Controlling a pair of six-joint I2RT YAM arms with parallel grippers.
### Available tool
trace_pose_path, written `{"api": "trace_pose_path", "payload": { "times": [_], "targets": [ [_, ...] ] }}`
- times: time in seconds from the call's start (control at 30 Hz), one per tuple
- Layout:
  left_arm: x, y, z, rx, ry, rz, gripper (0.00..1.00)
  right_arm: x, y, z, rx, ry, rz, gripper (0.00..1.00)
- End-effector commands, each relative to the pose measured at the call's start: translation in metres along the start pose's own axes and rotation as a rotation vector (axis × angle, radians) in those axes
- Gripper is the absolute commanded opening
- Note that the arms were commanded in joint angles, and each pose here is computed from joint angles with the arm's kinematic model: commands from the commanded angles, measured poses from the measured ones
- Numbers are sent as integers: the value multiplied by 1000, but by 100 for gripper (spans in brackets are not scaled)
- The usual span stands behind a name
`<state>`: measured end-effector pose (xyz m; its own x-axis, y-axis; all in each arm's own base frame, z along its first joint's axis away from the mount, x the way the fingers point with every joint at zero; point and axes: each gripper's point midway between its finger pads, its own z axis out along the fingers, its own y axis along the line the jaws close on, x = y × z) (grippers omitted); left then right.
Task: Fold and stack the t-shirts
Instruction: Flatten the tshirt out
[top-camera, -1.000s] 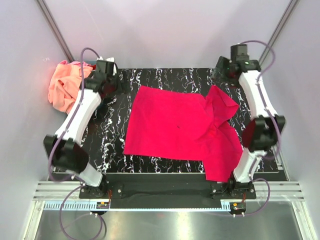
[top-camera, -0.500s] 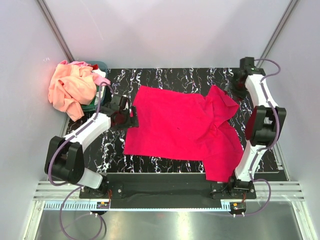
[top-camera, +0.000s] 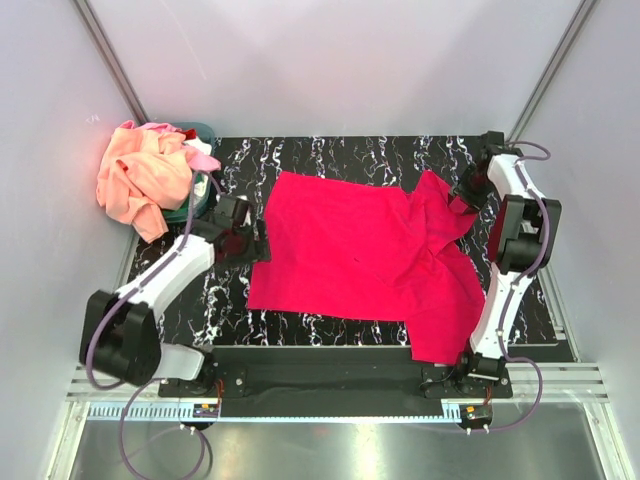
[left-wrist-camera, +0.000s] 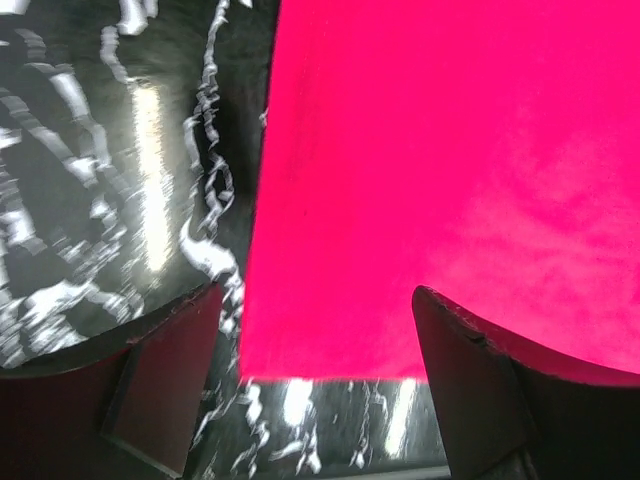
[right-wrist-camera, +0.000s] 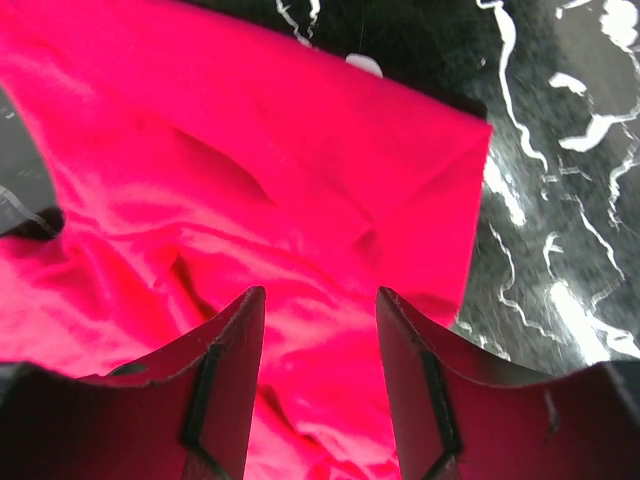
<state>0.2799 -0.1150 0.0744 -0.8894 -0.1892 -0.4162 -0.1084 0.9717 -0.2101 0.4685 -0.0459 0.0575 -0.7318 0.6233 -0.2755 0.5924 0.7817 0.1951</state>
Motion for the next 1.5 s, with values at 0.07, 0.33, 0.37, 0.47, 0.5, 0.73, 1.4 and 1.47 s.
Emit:
{"api": "trace_pose_path", "payload": {
  "times": [0.07, 0.33, 0.37, 0.47, 0.5, 0.73, 1.4, 1.47],
  "targets": [
    [-36, 17, -72, -85, -177, 92, 83, -17, 14, 2, -40, -41, 14, 55],
    [-30, 44, -138, -86, -440, 98, 90, -21, 12, 19, -24, -27, 21, 50],
    [-32, 41, -148, -60, -475, 102, 92, -22, 11, 22, -21, -26, 22, 50],
    [-27, 45, -155, -68, -478, 100, 92, -21, 8, 25, -6, -22, 20, 47],
    [-29, 48, -159, -84, -489, 84, 92, -20, 7, 25, -3, -19, 18, 47],
    [-26, 46, -164, -45, -542, 80, 93, -21, 7, 11, -12, -44, 24, 50],
    [-27, 49, -169, -42, -584, 64, 96, -21, -3, 19, 39, -47, 26, 12],
    [-26, 50, -168, -44, -583, 63, 96, -26, -2, 11, 44, -70, 22, 6]
  ]
}}
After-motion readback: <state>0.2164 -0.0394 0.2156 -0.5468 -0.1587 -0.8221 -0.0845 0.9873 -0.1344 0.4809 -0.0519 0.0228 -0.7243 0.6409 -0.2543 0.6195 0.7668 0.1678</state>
